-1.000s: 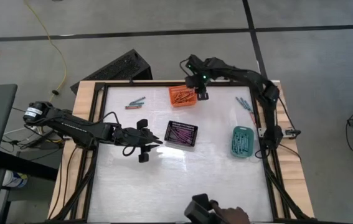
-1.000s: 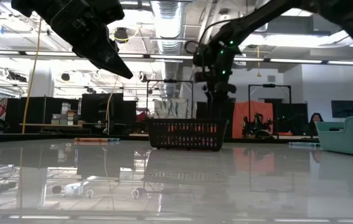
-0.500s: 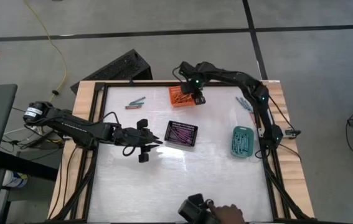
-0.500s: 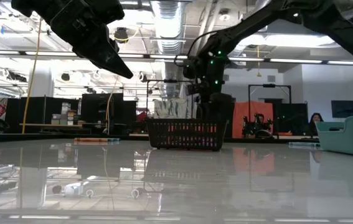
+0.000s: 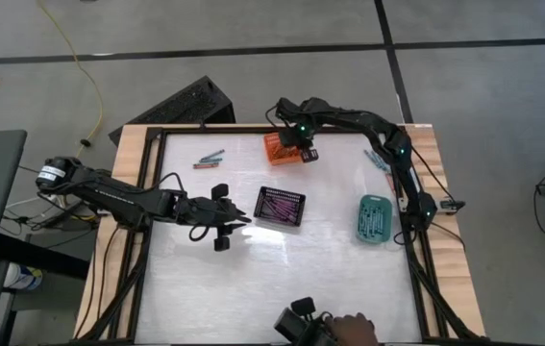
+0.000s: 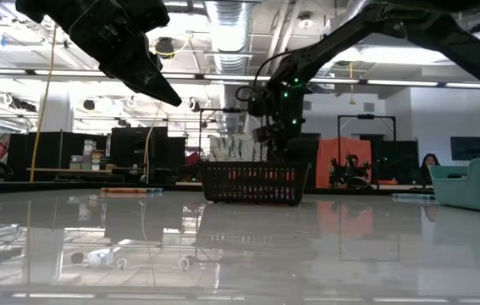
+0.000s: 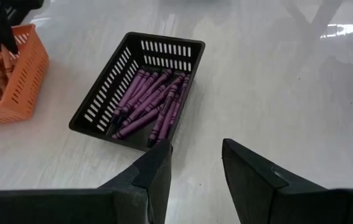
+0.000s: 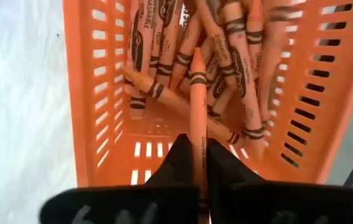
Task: Sort crayons
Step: Put the orange crayon into the orange bin, then put the light blue green crayon into the green bin
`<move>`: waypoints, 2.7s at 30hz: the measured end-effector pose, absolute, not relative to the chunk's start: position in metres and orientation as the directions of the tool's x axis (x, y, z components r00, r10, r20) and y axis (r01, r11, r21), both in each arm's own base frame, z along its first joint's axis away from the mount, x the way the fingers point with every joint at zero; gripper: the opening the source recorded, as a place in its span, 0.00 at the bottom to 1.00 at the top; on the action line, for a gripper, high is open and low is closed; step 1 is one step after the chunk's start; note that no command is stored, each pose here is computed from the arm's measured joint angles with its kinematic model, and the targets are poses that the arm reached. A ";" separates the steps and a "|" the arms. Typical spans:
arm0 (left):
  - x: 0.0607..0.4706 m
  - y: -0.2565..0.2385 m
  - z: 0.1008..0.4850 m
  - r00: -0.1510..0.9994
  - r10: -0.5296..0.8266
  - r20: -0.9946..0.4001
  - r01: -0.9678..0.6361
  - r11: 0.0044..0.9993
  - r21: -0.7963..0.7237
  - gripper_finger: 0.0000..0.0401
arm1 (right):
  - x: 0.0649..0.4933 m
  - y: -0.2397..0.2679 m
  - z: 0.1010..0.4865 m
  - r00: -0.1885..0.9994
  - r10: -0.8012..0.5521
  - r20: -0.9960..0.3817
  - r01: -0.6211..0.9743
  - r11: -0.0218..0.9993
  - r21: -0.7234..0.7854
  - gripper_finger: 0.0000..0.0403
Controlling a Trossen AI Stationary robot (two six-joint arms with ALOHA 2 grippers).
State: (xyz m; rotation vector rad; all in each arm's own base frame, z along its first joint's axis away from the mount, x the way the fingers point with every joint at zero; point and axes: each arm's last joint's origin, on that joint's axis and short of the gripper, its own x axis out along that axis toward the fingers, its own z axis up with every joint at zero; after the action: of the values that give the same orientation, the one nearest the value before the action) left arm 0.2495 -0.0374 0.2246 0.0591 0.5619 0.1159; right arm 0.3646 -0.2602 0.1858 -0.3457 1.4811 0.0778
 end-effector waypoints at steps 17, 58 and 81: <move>0.249 -0.037 0.225 0.839 0.130 -0.528 -0.094 0.991 0.094 0.33 | 0.378 -0.249 0.208 0.194 -0.160 -0.968 -0.269 0.940 -0.210 0.02; 0.247 -0.047 0.224 0.839 0.093 -0.536 -0.040 0.993 0.109 0.33 | 0.247 -0.224 0.339 0.109 -0.061 -0.992 0.447 0.894 -0.006 0.48; 0.247 -0.048 0.225 0.840 0.160 -0.518 -0.091 0.984 0.156 0.33 | 0.150 -0.237 0.210 0.038 -0.011 -0.999 0.747 0.665 0.021 0.39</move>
State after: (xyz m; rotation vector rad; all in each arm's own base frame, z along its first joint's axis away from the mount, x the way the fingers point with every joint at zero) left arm 0.2470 -0.0477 0.2247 0.1270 0.5578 0.1330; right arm 0.1503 -0.2371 0.2096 0.6595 1.4284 -0.6507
